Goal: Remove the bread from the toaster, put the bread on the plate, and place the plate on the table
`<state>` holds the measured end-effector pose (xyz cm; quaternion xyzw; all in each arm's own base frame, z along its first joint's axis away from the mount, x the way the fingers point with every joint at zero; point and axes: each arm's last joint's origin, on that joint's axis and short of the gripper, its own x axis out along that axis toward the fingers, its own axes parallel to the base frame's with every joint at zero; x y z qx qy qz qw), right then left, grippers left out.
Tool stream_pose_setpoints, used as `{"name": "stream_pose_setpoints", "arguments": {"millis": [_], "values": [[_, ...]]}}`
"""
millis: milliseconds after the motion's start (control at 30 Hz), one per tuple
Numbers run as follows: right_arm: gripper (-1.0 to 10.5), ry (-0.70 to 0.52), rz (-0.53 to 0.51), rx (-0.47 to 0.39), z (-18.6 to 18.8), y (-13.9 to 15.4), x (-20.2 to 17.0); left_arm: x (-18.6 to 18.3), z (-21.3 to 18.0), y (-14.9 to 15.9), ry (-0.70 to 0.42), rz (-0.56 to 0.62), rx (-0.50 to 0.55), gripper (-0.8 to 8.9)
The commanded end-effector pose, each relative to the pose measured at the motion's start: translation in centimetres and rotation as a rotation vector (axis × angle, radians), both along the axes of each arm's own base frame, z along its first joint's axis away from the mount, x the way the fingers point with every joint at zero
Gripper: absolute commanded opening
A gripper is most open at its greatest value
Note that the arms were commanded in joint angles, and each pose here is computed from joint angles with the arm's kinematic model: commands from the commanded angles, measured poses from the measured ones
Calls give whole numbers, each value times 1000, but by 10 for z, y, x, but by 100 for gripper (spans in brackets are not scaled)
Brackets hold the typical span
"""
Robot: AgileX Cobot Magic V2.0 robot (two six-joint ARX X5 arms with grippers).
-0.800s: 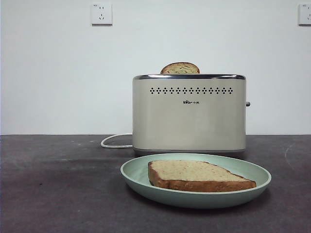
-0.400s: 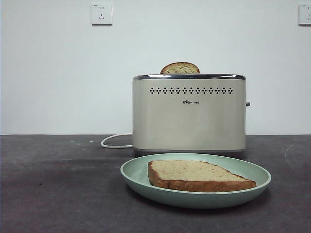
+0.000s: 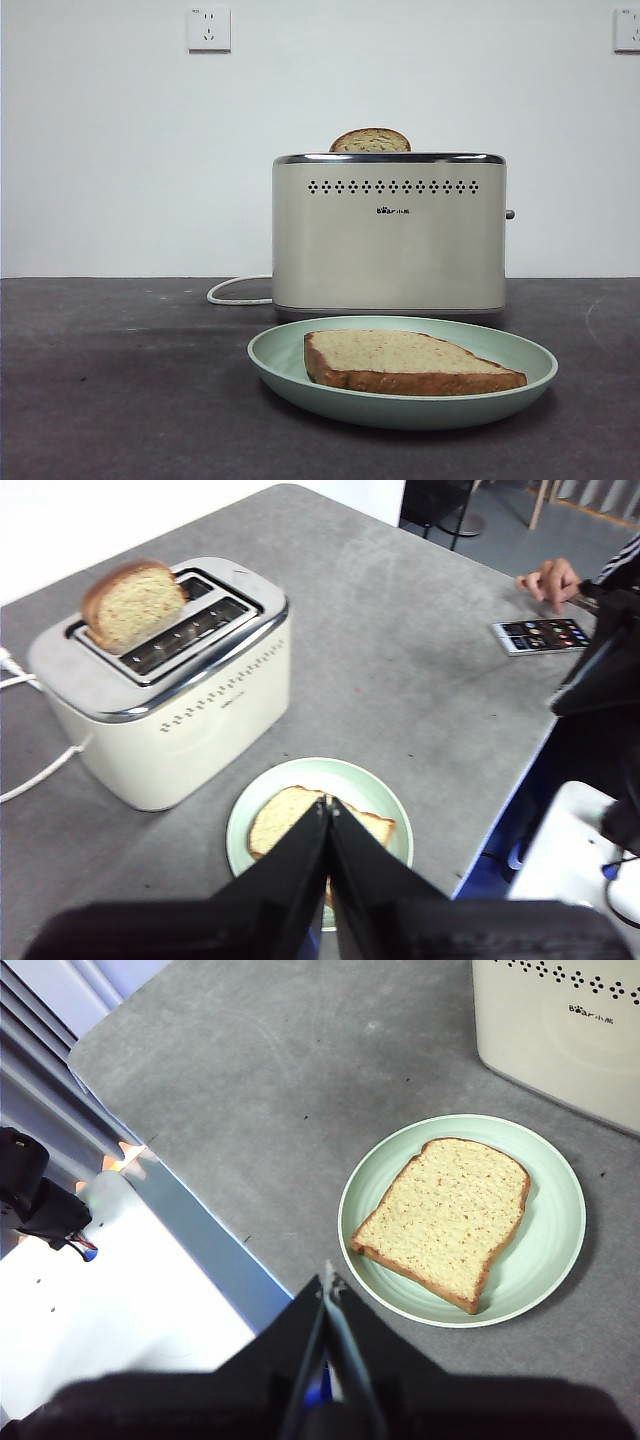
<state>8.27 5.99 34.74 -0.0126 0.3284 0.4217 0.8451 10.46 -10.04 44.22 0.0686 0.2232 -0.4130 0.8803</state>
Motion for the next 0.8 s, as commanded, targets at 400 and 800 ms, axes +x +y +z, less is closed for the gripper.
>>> {"name": "stream_pose_setpoints", "arguments": {"millis": [400,800], "values": [[1,-12,3,1,1,0,0,34,-3,24,-461,236,-144,-4],[1,-12,3,1,1,0,0,8,-126,82,-588,656,-40,-4]]}}
